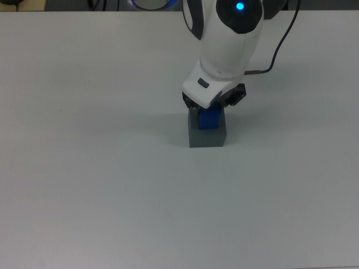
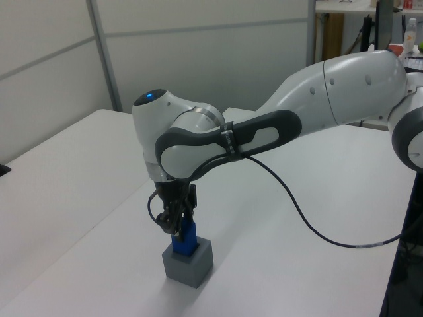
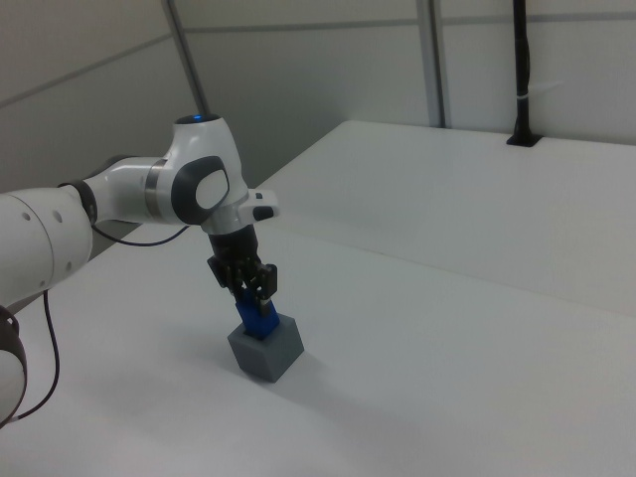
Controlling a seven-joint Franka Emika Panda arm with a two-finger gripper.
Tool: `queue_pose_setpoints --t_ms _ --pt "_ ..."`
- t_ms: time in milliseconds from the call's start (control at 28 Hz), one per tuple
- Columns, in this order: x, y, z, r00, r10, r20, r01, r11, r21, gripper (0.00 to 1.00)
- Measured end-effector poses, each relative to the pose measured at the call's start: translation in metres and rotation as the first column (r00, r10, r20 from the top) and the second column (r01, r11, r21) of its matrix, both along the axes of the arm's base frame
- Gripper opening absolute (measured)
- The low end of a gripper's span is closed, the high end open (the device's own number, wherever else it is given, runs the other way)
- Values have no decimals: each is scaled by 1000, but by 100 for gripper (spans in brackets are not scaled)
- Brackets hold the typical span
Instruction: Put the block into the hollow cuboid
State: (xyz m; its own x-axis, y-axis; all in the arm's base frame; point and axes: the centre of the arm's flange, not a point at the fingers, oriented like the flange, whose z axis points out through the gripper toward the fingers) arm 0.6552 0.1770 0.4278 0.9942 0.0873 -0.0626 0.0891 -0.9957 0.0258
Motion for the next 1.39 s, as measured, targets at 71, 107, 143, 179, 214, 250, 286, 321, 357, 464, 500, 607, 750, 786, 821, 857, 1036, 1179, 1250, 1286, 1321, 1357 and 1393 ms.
queue_pose_setpoints --t_ms 71,107,143,179,214,250,286,321,357,464,500,607,750,786,821,857,1036,1179,1250,1286,1321,1357,1393 --pt "-1 3 -2 1000 5 -3 -5 1000 -2 51" --pt "-2 4 -2 1000 6 -3 -6 1000 -2 51" --pt "-2 5 -2 1000 8 -3 -8 1000 -3 51" --pt "-2 6 -2 1000 8 -3 -8 1000 -3 51" --pt "-2 6 -2 1000 9 -3 -9 1000 -3 51" --pt "-2 6 -2 1000 9 -3 -9 1000 -3 51" --pt "-2 6 -2 1000 9 -3 -9 1000 -3 51" --pt "-2 6 -2 1000 9 -3 -9 1000 -3 51" --pt "-2 6 -2 1000 9 -3 -9 1000 -3 51" --pt "-2 6 -2 1000 8 -5 -8 1000 -3 52" --pt "-3 6 -4 1000 6 -7 -6 1000 -4 54" --pt "-4 5 -10 1000 -5 -20 5 1000 -9 67" --pt "-6 2 -12 999 -20 -45 19 1000 -19 87" --pt "-7 2 -11 999 -22 -48 21 1000 -20 90" --pt "-7 1 -11 998 -23 -51 22 1000 -21 93" --pt "-7 0 -10 998 -25 -53 23 999 -22 97" --pt "-8 -4 -5 998 -32 -55 30 999 -25 100" --pt "-8 -6 -5 998 -35 -59 34 999 -28 100" --pt "-8 -7 -5 997 -37 -66 35 999 -30 100" --pt "-9 -7 -6 997 -37 -68 35 999 -30 100" --pt "-9 -8 -6 997 -37 -70 35 999 -31 100" --pt "-9 -8 -6 997 -37 -71 35 999 -31 100" --pt "-9 -7 -6 997 -37 -74 35 999 -32 100"
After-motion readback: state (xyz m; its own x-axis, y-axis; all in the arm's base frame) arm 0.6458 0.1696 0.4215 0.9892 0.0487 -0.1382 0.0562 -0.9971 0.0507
